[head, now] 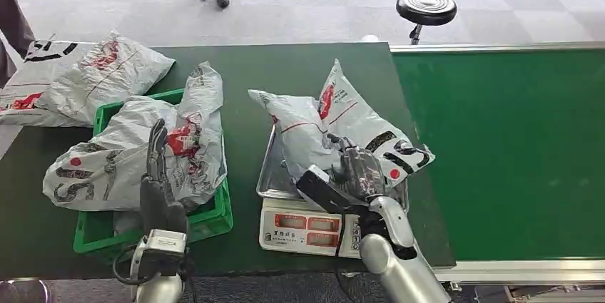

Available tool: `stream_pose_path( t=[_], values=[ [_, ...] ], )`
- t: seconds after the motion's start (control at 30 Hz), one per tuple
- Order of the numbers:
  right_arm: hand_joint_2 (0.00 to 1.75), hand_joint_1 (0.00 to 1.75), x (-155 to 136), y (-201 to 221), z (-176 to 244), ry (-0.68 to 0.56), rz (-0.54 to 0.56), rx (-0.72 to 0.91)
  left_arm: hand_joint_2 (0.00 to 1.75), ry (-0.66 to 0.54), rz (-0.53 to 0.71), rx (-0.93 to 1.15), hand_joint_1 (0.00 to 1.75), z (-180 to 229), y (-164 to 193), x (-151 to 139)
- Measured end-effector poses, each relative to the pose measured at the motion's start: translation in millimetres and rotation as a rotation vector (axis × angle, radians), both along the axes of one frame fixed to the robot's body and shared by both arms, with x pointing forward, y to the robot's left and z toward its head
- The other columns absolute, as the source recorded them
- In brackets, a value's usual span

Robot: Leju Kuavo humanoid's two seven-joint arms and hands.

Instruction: Moved the parcel from conveyor to table for the left to box.

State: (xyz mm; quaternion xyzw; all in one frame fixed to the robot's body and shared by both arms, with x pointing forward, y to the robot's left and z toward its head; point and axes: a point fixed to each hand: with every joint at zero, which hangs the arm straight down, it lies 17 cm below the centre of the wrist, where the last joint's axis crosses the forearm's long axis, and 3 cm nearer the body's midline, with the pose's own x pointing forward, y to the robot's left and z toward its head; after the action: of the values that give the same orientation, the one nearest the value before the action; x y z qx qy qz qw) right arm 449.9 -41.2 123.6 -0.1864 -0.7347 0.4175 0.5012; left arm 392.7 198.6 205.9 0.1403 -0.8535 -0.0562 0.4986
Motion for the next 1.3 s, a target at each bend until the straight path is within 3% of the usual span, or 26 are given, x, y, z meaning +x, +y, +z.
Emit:
stream_pose_path(
  t=[0.33, 0.37, 0.67, 0.7, 0.77, 0.8, 0.83, 0.87, 1.07, 1.3],
  values=[
    [1.75, 0.00, -22, -30, 77, -0.331, -0.074, 0.057, 0.00, -0.015, -0.020, 0.039, 0.00, 2, -7, -2],
    [0.00, 0.00, -24, -32, 81, -0.345, -0.076, 0.065, 0.00, -0.017, -0.019, 0.045, 0.00, 2, -7, -2],
    [0.00, 0.00, -22, -47, 95, -0.386, -0.120, 0.060, 0.00, -0.055, 0.030, 0.139, 0.00, 6, -11, -5],
    [0.00, 0.00, -22, -47, 97, -0.392, -0.119, 0.063, 1.75, -0.054, 0.025, 0.139, 0.00, 6, -13, -6],
    [0.00, 0.00, -23, -49, 100, -0.408, -0.121, 0.066, 1.75, -0.045, -0.003, 0.142, 0.00, 5, -20, -6],
    [0.00, 0.00, -24, -50, 102, -0.415, -0.123, 0.068, 0.00, -0.042, -0.022, 0.155, 0.00, 4, -25, -6],
    [0.00, 0.00, -24, -51, 104, -0.420, -0.125, 0.069, 0.00, -0.043, -0.042, 0.179, 0.00, 3, -31, -7],
    [0.00, 0.00, -24, -52, 104, -0.423, -0.126, 0.069, 1.75, -0.043, -0.060, 0.205, 0.00, 3, -37, -6],
    [0.00, 0.00, -29, -53, 108, -0.444, -0.126, 0.066, 1.75, 0.013, -0.216, 0.484, 0.00, -12, -95, 25],
    [0.00, 0.00, -36, -54, 105, -0.441, -0.123, 0.060, 1.75, 0.068, -0.358, 0.626, 0.00, -35, -136, 77]
  ],
)
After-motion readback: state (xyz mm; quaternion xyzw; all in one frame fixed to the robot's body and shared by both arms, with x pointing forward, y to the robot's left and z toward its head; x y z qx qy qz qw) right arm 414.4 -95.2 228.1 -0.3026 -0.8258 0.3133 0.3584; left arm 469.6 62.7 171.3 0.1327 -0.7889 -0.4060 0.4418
